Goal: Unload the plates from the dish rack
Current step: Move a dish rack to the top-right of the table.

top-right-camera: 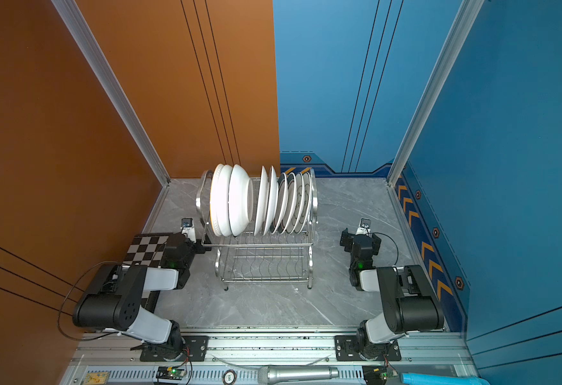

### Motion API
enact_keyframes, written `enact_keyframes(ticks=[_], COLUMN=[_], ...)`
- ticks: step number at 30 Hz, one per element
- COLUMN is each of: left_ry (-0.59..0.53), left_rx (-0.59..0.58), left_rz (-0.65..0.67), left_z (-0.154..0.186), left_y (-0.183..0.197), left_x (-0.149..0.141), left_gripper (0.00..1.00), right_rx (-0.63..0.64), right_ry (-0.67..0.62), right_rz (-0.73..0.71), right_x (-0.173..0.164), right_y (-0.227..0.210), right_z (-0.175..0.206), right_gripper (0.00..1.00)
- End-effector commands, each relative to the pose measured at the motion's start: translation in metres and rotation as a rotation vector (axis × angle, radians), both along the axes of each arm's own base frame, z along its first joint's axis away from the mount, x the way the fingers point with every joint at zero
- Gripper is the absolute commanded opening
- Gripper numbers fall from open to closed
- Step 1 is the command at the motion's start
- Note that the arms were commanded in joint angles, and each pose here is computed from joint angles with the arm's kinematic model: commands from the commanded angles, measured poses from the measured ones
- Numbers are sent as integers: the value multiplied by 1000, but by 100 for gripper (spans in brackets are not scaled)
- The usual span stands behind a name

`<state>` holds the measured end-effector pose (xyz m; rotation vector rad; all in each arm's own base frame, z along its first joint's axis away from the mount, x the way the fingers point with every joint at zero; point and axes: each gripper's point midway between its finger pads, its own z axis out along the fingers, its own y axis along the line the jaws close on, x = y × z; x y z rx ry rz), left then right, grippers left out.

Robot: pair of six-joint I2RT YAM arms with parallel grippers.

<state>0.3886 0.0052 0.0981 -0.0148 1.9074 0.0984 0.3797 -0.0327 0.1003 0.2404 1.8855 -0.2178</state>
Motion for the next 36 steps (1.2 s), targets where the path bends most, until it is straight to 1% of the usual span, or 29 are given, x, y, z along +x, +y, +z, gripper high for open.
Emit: enact_keyframes(ticks=[1,3,5,6,12,16,21,23,28,29,31,36], left_ry=[-37,-47,-47,-44,58,121,227,256,287,327,351,388], left_rx=[27,54,79,73,-9,-78,-203,-239,-271,-270,-290,-296], left_rz=[35,43,74,89,120,116,88,47,71,74,75,91], left_z=[20,30,40,47,62,65,58,54,48,42,40,33], left_y=[2,0,-1,-2,-10,-22,-41,-52,-51,-51,-52,-50], left_x=[-2,-5,-10,-13,-25,-35,-52,-58,-78,-86,-92,-98], left_gripper=[98,98,98,98,98,98,98,98,98,98,98,98], right_rx=[-17,-25,-1,18,126,209,297,316,279,271,271,310], right_ry=[-18,-21,-35,-37,-22,24,95,141,284,305,346,376], right_rz=[4,-11,-42,-53,-100,-38,49,89,157,174,200,220], right_x=[3,0,-6,-8,-31,-46,-63,-70,-92,-96,-103,-109], right_y=[3,1,-2,-3,-6,10,38,52,82,87,96,107], right_z=[23,35,50,57,96,109,111,108,96,95,91,82], right_gripper=[100,100,100,100,100,100,100,100,100,100,100,100])
